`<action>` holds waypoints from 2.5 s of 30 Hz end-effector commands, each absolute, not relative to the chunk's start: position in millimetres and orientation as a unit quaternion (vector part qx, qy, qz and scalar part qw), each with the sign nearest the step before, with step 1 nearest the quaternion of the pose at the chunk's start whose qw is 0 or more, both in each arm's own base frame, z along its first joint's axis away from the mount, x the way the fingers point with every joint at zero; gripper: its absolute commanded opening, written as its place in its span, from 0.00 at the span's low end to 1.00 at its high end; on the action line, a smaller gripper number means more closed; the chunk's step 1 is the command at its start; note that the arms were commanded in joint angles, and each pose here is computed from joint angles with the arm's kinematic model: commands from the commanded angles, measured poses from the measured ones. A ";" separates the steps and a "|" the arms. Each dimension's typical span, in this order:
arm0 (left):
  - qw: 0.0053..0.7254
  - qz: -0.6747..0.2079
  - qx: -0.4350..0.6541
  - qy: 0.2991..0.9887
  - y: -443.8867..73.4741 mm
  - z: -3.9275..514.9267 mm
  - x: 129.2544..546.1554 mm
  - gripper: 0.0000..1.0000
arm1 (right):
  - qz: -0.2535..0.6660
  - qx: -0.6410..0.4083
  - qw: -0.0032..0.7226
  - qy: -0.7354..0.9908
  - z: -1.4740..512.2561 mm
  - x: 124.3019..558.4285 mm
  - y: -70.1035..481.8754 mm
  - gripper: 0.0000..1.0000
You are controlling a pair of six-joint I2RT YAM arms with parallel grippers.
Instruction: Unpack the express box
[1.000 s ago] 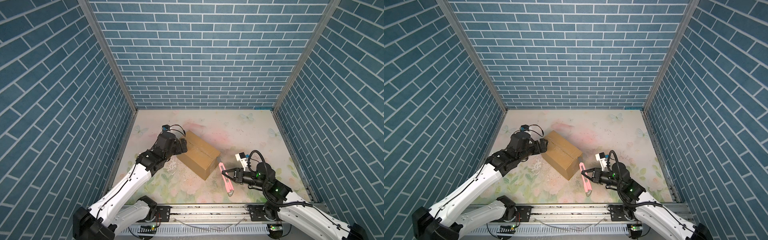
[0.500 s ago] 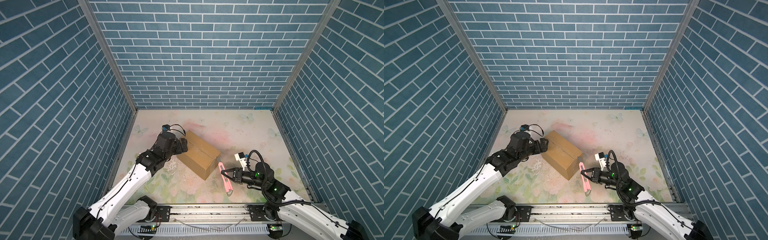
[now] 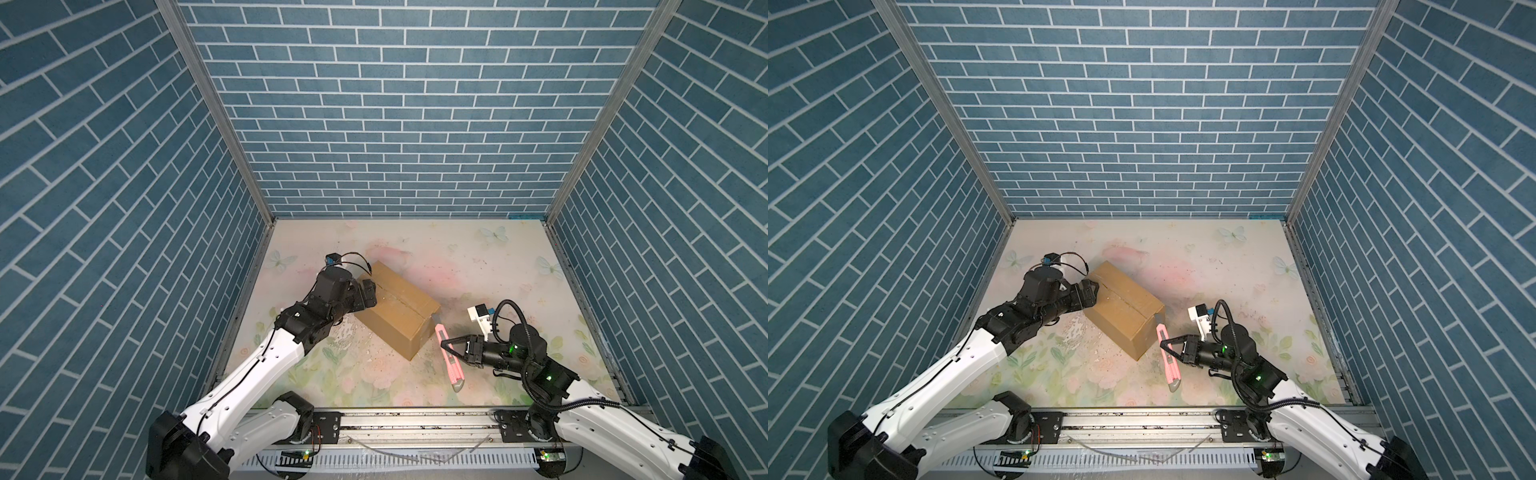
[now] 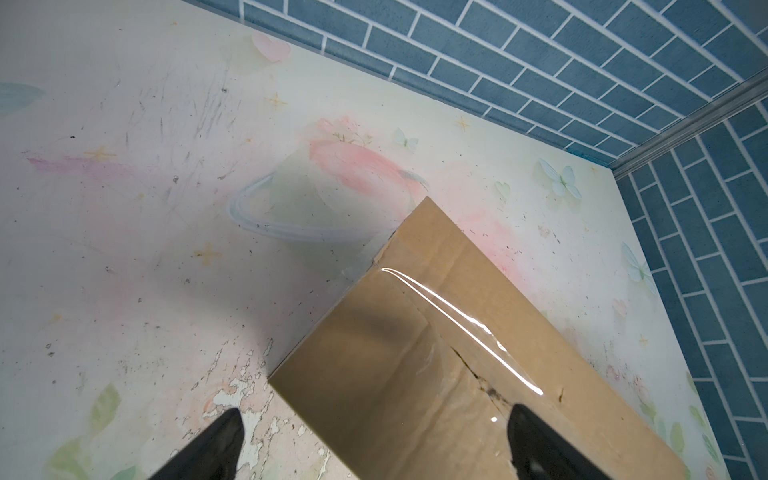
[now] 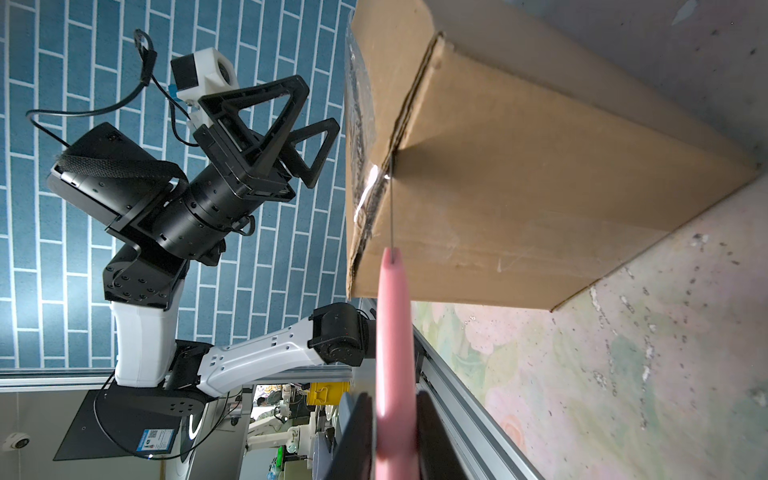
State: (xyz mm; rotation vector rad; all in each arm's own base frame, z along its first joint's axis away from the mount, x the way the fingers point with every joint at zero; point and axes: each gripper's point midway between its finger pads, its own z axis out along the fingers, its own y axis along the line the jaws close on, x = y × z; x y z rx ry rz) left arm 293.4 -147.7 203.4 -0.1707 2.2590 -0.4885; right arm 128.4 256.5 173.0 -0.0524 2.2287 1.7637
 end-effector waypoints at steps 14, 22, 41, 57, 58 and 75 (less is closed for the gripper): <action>0.398 -0.224 -0.081 0.886 -155.2 196.8 295.7 1.00 | 0.647 -0.014 0.132 0.751 180.3 127.9 267.5 0.00; 0.399 -0.243 -0.084 0.880 -161.9 203.1 292.4 1.00 | 0.638 -0.020 0.130 0.758 178.3 128.7 269.9 0.00; 0.390 -0.337 -0.090 0.853 -232.5 196.1 248.9 1.00 | 0.636 -0.033 0.129 0.760 184.0 129.2 274.1 0.00; 0.395 -0.366 -0.105 0.836 -249.8 181.3 242.0 1.00 | 0.650 -0.040 0.132 0.747 194.4 131.0 280.1 0.00; 0.396 -0.366 -0.105 0.835 -249.6 181.1 241.8 1.00 | 0.652 -0.039 0.131 0.746 194.7 131.1 280.5 0.00; 0.406 -0.362 -0.101 0.833 -253.3 168.1 241.4 1.00 | 0.673 -0.034 0.125 0.728 212.6 134.0 286.9 0.00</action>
